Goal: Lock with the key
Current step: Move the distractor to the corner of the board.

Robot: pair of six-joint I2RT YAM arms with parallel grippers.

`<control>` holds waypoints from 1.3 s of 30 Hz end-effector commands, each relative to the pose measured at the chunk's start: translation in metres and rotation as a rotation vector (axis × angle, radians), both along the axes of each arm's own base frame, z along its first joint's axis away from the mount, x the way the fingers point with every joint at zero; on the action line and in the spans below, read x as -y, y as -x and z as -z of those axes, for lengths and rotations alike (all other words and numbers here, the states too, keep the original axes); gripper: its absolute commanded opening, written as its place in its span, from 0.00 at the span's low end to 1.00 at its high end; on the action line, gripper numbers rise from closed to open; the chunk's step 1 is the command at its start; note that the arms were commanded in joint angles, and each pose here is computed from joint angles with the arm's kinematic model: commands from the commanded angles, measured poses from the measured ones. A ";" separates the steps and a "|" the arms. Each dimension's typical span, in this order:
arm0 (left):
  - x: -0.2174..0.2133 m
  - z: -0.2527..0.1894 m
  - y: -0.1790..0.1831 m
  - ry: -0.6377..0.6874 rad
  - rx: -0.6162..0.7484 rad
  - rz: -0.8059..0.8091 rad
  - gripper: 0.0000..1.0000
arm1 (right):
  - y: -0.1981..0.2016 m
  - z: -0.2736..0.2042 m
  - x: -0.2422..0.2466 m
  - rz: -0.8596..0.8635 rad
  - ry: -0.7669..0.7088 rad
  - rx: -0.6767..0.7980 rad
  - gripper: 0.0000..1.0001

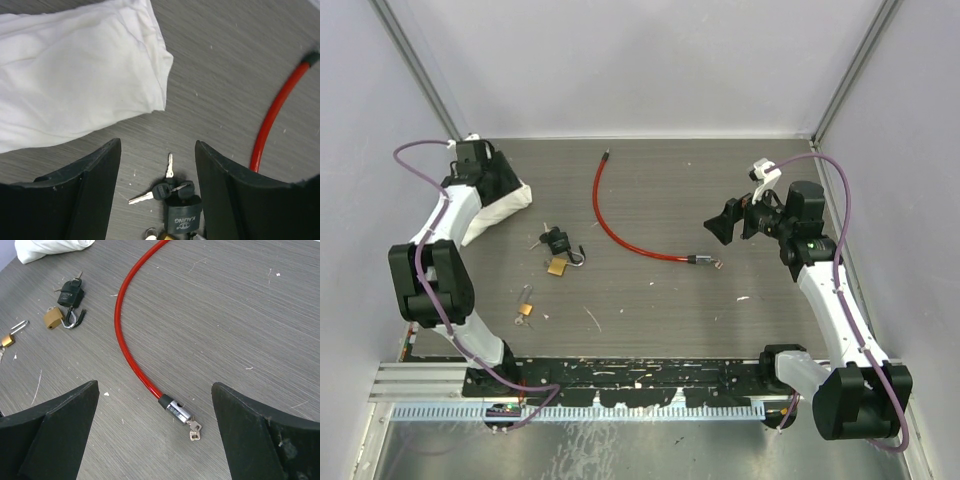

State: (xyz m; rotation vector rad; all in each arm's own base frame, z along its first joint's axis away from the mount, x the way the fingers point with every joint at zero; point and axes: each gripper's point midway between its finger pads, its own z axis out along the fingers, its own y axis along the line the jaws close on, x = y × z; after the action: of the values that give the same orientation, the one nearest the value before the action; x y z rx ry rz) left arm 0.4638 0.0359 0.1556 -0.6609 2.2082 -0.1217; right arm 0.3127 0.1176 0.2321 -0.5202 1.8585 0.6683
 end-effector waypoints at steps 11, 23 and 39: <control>0.082 -0.007 0.069 0.092 0.102 0.312 0.64 | -0.002 -0.009 -0.004 -0.041 0.025 0.073 1.00; 0.112 -0.005 0.134 0.169 0.122 0.356 0.58 | 0.000 -0.002 -0.007 -0.070 0.039 0.075 1.00; -0.042 0.074 0.073 0.065 -0.041 -0.347 0.00 | 0.005 -0.004 -0.017 -0.098 0.071 0.106 1.00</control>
State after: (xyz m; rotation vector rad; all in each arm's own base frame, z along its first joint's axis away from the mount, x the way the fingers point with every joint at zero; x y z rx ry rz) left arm 0.3631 0.0370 0.0583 -0.9050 2.2850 -0.1249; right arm 0.3040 0.1344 0.2230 -0.6625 1.8276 0.6634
